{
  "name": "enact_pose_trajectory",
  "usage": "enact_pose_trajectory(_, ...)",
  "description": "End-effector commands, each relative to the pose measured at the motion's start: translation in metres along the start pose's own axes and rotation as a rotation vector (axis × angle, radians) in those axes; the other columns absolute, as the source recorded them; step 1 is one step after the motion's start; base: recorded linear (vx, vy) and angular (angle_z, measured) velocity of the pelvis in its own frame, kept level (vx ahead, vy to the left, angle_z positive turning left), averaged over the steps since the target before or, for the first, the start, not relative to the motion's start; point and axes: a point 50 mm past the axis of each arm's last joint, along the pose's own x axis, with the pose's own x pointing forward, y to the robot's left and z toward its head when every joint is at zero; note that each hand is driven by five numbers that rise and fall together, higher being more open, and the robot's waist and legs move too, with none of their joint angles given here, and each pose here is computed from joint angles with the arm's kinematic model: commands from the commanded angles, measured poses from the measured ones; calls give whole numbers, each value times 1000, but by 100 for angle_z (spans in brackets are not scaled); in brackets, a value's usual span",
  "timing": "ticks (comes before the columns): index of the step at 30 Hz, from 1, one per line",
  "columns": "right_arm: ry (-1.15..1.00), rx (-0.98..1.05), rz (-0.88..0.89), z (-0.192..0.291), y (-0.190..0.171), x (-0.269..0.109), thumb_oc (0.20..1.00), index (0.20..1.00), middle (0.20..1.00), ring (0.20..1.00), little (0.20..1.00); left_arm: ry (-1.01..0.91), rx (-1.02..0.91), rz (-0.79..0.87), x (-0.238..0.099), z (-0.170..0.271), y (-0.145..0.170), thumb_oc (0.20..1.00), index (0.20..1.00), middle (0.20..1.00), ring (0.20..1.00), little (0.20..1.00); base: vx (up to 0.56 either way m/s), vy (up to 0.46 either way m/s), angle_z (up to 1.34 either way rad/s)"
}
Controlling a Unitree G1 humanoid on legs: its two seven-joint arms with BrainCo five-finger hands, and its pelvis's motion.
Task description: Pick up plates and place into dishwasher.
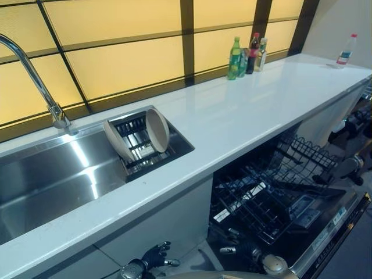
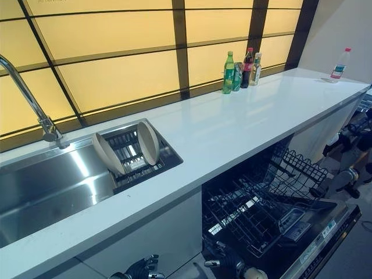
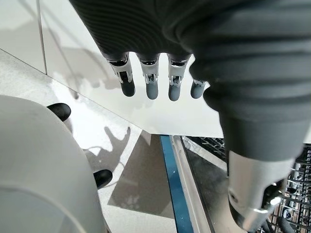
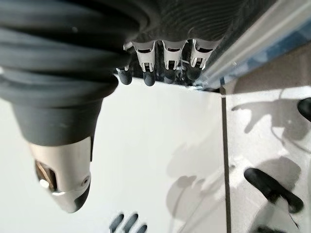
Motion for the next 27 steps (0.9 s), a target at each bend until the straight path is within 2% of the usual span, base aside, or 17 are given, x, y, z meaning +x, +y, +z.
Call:
enact_pose_trajectory(1,-235,36,96,51,-1,13,1000,1000,1000,1000,1000,-190,8,32,9,49,15,1000,1000,1000,1000,1000,9,-6,5)
enact_pose_trajectory(7,-333,31,148,66,-3,9,1000,1000,1000,1000,1000,-299,-51,-13,5,65,23,1000,1000,1000,1000,1000,2,-1,1)
enact_pose_trajectory(13,-364,19,104,81,-14,3,1000,1000,1000,1000,1000,-485,-112,-226,-8,102,27,1000,1000,1000,1000,1000,-12,8,0)
enact_pose_trajectory(15,-359,8,92,83,-18,0,1000,1000,1000,1000,1000,-563,-125,-343,-17,117,27,1000,1000,1000,1000,1000,-36,40,0)
enact_pose_trajectory(18,-361,-6,87,85,-21,-3,1000,1000,1000,1000,1000,-679,-215,-632,-35,141,21,1000,1000,1000,1000,1000,-22,48,0)
enact_pose_trajectory(23,-373,33,88,84,-20,-4,1000,1000,1000,1000,1000,-999,-356,-1240,-85,199,0,1000,1000,1000,1000,1000,15,5,1)
enact_pose_trajectory(26,-369,40,98,80,-13,-2,1000,1000,1000,1000,1000,-1162,-344,-1410,-111,230,-8,1000,1000,1000,1000,1000,35,-19,1)
enact_pose_trajectory(27,-366,42,102,80,-11,-1,1000,1000,1000,1000,1000,-1223,-348,-1419,-120,241,-7,1000,1000,1000,1000,1000,40,-23,0)
